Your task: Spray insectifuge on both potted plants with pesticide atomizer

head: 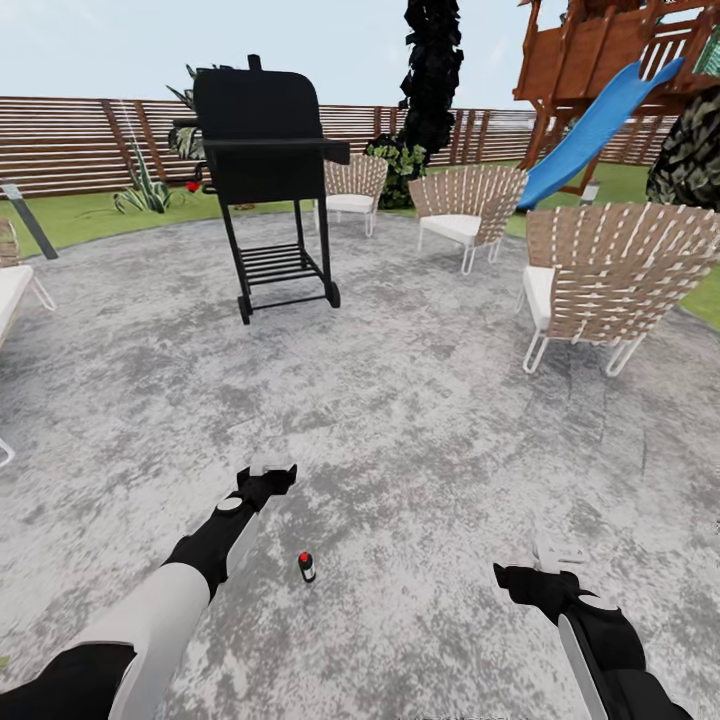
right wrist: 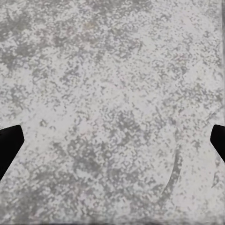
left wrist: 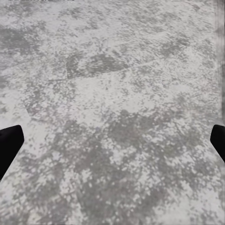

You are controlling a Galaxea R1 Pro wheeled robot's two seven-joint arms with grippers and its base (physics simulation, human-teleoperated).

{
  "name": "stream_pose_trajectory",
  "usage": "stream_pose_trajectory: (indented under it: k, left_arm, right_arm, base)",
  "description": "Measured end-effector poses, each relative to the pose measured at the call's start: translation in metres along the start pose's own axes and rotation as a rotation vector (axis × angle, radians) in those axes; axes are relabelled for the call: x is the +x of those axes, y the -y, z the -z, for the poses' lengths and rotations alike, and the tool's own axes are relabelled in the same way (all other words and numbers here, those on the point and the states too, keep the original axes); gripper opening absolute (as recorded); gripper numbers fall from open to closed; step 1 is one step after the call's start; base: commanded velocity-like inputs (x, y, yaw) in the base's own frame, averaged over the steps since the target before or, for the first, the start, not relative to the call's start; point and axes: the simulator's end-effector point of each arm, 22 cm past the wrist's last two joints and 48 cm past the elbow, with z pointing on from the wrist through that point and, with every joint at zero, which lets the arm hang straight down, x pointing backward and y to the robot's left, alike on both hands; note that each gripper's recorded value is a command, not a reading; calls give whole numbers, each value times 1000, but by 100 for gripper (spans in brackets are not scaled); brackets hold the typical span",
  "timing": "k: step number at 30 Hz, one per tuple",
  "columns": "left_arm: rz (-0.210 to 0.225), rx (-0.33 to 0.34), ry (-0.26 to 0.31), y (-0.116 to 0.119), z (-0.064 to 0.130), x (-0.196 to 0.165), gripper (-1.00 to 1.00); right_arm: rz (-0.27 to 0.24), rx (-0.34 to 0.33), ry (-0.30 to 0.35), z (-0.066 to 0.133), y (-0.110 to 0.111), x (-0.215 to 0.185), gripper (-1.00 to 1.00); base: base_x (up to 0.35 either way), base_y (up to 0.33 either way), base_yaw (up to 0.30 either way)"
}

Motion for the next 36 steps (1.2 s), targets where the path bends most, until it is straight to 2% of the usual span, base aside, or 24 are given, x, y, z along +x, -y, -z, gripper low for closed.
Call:
stream_pose_trajectory:
  k: [23,36]
  left_arm:
    - [-2,1,0,0,0,0,100]
    - [-9,2,0,1,0,1,100]
  right_arm:
    - [0,0,-1,0,0,0,100]
    - [-1,0,-1,0,0,0,100]
  base:
    - [0,307,-283]
    - [0,33,-231]
